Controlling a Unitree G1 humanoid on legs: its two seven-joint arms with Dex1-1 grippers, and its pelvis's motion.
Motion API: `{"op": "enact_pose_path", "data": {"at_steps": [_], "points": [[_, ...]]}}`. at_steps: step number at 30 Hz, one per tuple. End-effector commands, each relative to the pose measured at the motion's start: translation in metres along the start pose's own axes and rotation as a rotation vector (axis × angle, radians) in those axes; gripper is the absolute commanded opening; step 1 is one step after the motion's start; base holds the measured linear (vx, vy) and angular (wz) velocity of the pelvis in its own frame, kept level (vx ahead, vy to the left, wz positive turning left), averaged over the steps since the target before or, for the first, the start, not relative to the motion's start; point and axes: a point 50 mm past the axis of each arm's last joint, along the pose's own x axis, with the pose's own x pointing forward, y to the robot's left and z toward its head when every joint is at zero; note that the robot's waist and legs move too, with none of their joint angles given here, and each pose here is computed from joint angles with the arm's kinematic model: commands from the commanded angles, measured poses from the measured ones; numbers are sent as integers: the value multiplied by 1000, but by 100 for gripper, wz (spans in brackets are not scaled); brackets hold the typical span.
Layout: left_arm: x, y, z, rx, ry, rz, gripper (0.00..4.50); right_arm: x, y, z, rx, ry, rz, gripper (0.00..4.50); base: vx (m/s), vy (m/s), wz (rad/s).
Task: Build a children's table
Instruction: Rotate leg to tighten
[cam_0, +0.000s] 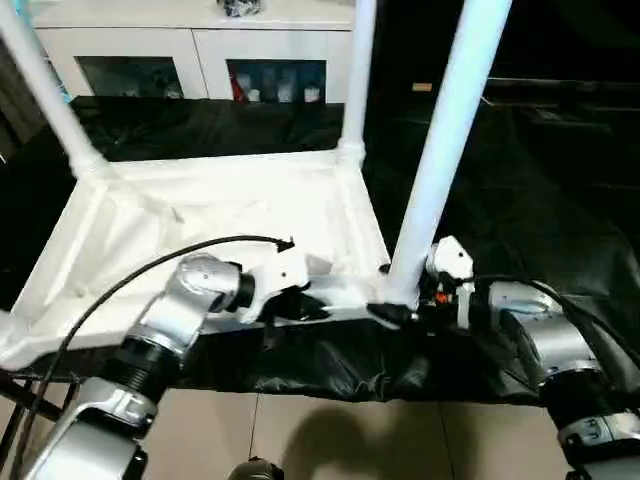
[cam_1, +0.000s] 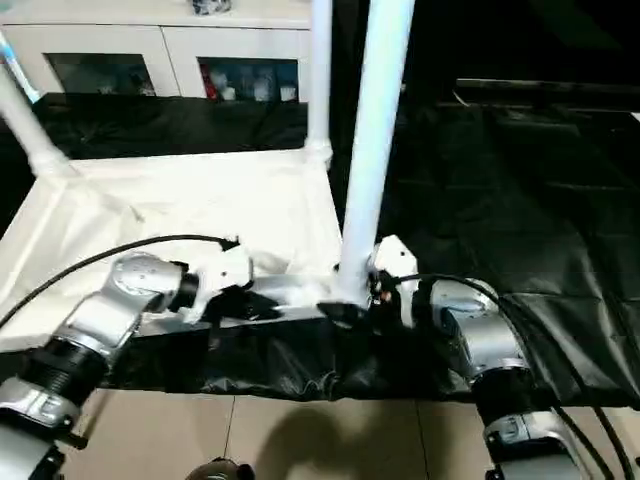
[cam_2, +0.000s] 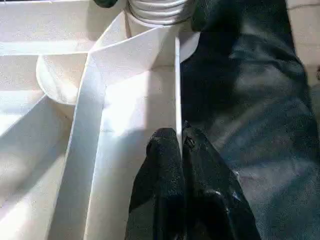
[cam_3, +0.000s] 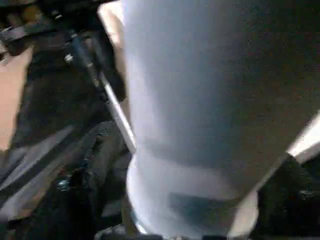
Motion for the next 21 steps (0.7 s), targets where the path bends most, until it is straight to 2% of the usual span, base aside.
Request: {"op": "enact_pose_path", "data": {"at_steps": [1, 3, 5, 11, 12, 13, 14, 18, 21], "points": [[4, 4, 9, 45, 6, -22, 0, 18, 12, 7, -37, 17, 162, 332, 0, 0, 0], [4, 4, 9, 45, 6, -22, 0, 18, 12, 7, -38, 17, 163, 322, 0, 0, 0], [1, 6, 8, 52, 17, -29, 0, 19, 13, 6, -40, 32, 189, 293, 0, 0, 0], [0, 10, 7, 32, 8, -4, 0, 23, 16, 4, -16, 20, 186, 272, 0, 0, 0], [1, 12, 7, 17, 5, 27, 0, 24, 16, 3, 3, 5, 152, 272, 0, 0, 0], [5, 18, 7, -34, 17, 119, 0, 29, 11, -2, 66, -4, 6, 271, 0, 0, 0], [5, 18, 7, -34, 17, 119, 0, 29, 11, -2, 66, -4, 6, 270, 0, 0, 0], [29, 25, 18, -104, -5, 301, 0, 48, 1, -15, 186, -8, -372, 269, 0, 0, 0], [42, 23, 26, -137, -29, 336, 0, 55, -1, -16, 219, -8, -466, 269, 0, 0, 0]]}}
